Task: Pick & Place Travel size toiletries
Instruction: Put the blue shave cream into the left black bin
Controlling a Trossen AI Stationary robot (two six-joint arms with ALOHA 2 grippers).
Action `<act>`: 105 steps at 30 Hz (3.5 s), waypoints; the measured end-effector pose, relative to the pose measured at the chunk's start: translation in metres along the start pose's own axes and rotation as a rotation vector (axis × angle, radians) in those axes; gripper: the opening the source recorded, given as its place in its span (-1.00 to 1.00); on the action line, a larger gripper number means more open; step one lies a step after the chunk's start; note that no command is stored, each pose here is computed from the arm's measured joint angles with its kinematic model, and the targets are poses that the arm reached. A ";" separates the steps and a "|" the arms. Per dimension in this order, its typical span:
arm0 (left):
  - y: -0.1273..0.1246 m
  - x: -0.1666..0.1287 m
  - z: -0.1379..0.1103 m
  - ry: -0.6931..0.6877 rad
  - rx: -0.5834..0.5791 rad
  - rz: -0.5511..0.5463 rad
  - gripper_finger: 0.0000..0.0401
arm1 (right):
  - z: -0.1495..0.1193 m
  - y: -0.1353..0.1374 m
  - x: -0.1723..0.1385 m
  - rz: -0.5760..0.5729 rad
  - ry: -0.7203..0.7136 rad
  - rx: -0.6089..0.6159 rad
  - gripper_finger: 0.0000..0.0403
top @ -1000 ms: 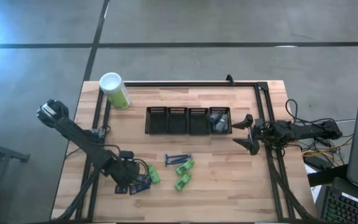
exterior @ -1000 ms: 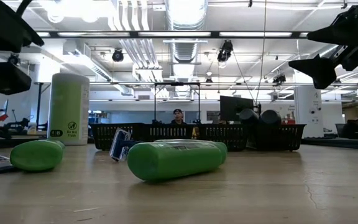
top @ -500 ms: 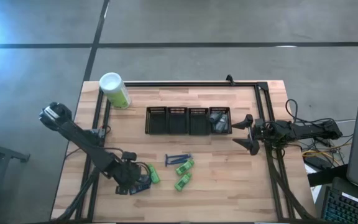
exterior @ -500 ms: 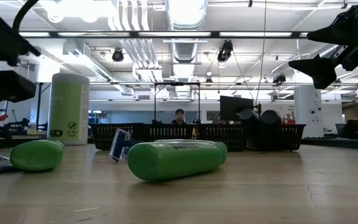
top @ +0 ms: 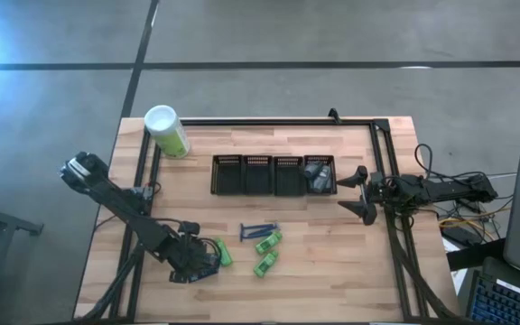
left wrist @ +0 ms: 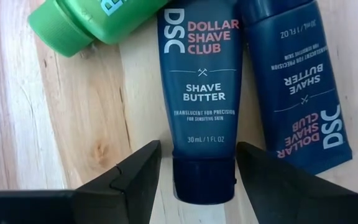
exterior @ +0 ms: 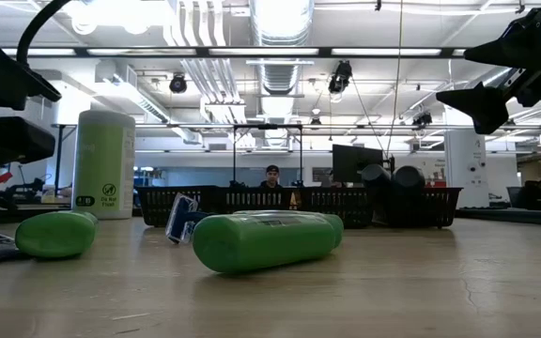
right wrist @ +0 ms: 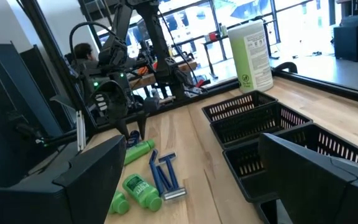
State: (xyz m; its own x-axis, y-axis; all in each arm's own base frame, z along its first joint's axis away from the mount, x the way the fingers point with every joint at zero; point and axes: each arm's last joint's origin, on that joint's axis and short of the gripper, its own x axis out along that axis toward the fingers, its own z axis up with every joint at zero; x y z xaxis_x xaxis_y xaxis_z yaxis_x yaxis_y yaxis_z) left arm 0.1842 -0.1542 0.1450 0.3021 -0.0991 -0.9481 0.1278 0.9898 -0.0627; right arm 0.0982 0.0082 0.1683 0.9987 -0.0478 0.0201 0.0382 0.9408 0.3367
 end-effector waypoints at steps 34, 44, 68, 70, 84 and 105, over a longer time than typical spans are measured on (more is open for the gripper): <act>0.004 -0.008 -0.003 0.007 -0.013 0.021 -0.31 | 0.000 0.000 0.000 0.000 -0.001 0.000 0.81; 0.010 -0.038 -0.004 -0.046 -0.101 0.030 -0.31 | 0.000 0.000 0.000 0.000 -0.001 0.000 0.81; 0.079 -0.083 0.026 -0.478 -0.756 0.242 -0.31 | 0.000 0.000 0.000 0.000 -0.001 0.000 0.81; 0.091 -0.086 0.032 -0.505 -0.837 0.265 -0.31 | 0.000 0.000 0.000 0.000 -0.001 0.000 0.81; 0.146 -0.095 0.045 -0.648 -1.259 0.278 -0.31 | 0.000 0.000 0.000 0.001 -0.001 0.000 0.81; 0.201 -0.044 0.049 -0.541 -1.485 0.251 -0.31 | 0.000 0.000 0.000 0.001 -0.001 0.000 0.81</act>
State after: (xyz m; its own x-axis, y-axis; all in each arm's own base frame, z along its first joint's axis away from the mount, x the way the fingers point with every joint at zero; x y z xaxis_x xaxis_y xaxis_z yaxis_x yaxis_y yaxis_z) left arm 0.2433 0.0440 0.1890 0.4975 0.3708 -0.7842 -0.8666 0.1707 -0.4690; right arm 0.0982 0.0082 0.1685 0.9987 -0.0473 0.0208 0.0376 0.9408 0.3368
